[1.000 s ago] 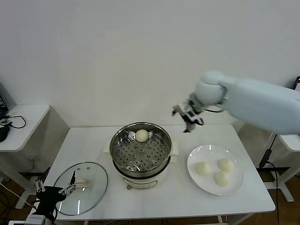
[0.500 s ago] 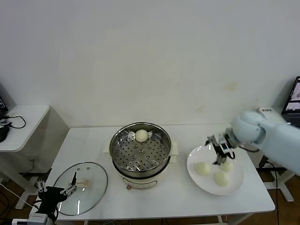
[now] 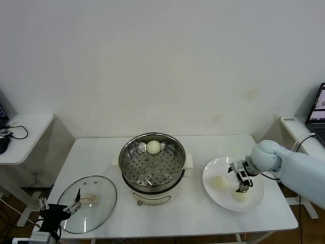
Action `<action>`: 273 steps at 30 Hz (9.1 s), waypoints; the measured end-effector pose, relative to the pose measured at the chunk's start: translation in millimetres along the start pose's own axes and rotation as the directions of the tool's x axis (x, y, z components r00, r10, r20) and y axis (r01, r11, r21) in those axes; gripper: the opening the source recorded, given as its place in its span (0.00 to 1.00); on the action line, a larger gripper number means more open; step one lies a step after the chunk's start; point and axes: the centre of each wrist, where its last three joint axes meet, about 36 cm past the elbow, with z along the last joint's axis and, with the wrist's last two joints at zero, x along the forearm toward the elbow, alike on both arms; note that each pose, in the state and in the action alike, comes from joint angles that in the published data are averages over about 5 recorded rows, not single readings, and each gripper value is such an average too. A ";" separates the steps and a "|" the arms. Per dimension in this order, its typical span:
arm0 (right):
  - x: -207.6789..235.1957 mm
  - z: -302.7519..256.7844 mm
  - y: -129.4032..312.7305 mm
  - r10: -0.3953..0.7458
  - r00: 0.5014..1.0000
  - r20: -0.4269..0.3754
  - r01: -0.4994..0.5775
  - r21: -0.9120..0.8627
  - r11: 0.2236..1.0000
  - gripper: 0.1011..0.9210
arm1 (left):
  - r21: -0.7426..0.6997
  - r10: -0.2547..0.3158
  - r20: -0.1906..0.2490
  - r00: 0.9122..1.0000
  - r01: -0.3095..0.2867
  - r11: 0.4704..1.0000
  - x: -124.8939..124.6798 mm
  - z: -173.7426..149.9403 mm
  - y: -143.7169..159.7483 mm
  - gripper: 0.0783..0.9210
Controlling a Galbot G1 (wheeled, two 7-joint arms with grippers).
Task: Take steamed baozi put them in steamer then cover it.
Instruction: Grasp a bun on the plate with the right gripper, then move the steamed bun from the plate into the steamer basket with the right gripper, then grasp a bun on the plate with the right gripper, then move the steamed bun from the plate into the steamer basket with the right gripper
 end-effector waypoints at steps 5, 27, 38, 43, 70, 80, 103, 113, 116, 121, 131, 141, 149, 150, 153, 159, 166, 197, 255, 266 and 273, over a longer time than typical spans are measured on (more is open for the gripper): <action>-17.1 -6.2 -6.6 -0.005 1.000 0.005 0.005 -0.007 1.000 0.88 | -0.003 -0.003 0.000 1.000 0.003 1.000 -1.4 0.6 1.4 0.88; -55.8 -32.4 -26.0 -0.019 1.000 0.007 0.019 -0.020 1.000 0.68 | 0.001 -0.004 -0.003 1.000 0.004 1.000 -3.6 0.1 1.3 0.88; -39.2 -27.4 -30.7 -0.033 0.999 0.016 0.034 -0.052 0.998 0.62 | -0.002 -0.006 0.002 1.000 0.006 1.000 -4.6 -2.2 3.5 0.88; -12.3 -21.8 -39.3 -0.026 1.000 0.017 0.027 -0.063 0.998 0.63 | -0.002 -0.004 0.010 1.000 0.004 1.000 -5.6 -4.6 3.3 0.88; 163.4 -167.3 -142.7 0.148 0.972 0.184 -0.153 0.011 0.988 0.65 | -0.002 -0.020 0.044 0.999 0.021 1.000 -10.3 -13.9 11.3 0.88; 131.5 -268.8 -156.7 0.094 0.970 0.224 -0.110 0.060 0.992 0.65 | 0.000 -0.041 0.045 0.998 0.041 0.999 -7.4 -15.3 15.6 0.88; 41.2 -368.6 -151.6 0.014 0.975 0.222 -0.037 0.100 0.994 0.65 | 0.005 -0.045 0.060 0.997 0.045 0.999 -5.8 -20.6 15.1 0.88; 28.9 -376.4 -157.8 0.023 0.978 0.209 -0.042 0.089 0.995 0.68 | 0.003 -0.044 0.066 0.997 0.044 0.999 -7.5 -21.6 15.5 0.88; 27.8 -376.4 -158.7 0.021 0.978 0.208 -0.040 0.088 0.995 0.76 | 0.003 -0.043 0.065 0.997 0.043 0.999 -7.8 -21.4 15.5 0.88; 33.6 -373.8 -161.2 0.015 0.977 0.211 -0.036 0.096 0.995 0.87 | 0.001 -0.041 0.065 0.997 0.041 0.999 -7.9 -21.3 15.8 0.88; 79.6 -340.7 -168.9 0.003 0.981 0.193 -0.033 0.153 0.988 0.88 | -0.002 -0.038 0.074 0.997 0.038 0.999 -9.5 -23.9 18.1 0.88; 148.3 -244.5 -150.1 0.023 0.992 0.126 -0.046 0.183 0.982 0.88 | 0.007 -0.032 0.062 0.998 0.031 0.999 -13.4 -19.1 16.7 0.88; 166.2 -143.8 -100.2 0.019 0.996 0.092 -0.031 0.135 0.990 0.88 | 0.006 -0.020 0.059 0.998 0.019 1.000 -14.6 -19.6 14.5 0.88; 164.7 -131.6 -93.0 0.016 0.996 0.092 -0.028 0.125 0.992 0.88 | 0.006 -0.018 0.058 0.998 0.017 1.000 -14.6 -19.4 14.4 0.88; 155.3 -95.5 -70.9 0.006 0.996 0.089 -0.014 0.095 0.995 0.88 | 0.005 -0.012 0.051 0.999 0.012 1.000 -14.6 -17.6 14.4 0.88; 132.1 -34.0 -28.8 -0.010 0.998 0.060 0.007 0.051 0.999 0.88 | 0.013 -0.010 0.038 0.999 0.010 1.000 -16.1 -13.0 13.4 0.88; 102.1 5.6 9.3 -0.021 0.999 0.040 0.019 0.032 0.999 0.88 | 0.018 -0.012 0.029 1.000 0.011 1.000 -16.0 -9.9 12.1 0.88; -10.3 50.5 56.0 -0.039 0.999 -0.027 0.039 -0.019 0.999 0.88 | 0.009 -0.037 0.000 0.999 0.037 0.999 -8.7 -3.1 14.2 0.88; 153.7 -43.1 -103.1 0.215 0.966 0.143 -0.222 0.035 0.974 0.65 | 0.005 -0.046 0.024 0.999 0.045 0.999 -16.6 -7.4 20.2 0.88; 160.0 -150.2 -133.3 0.188 0.944 0.273 -0.252 0.221 0.942 0.65 | 0.004 -0.066 0.021 0.998 0.066 0.998 -15.1 -6.9 26.4 0.88; 132.8 -211.4 -130.4 0.106 0.940 0.323 -0.231 0.378 0.896 0.65 | 0.013 -0.080 0.022 0.997 0.080 0.997 -13.8 -7.4 28.3 0.88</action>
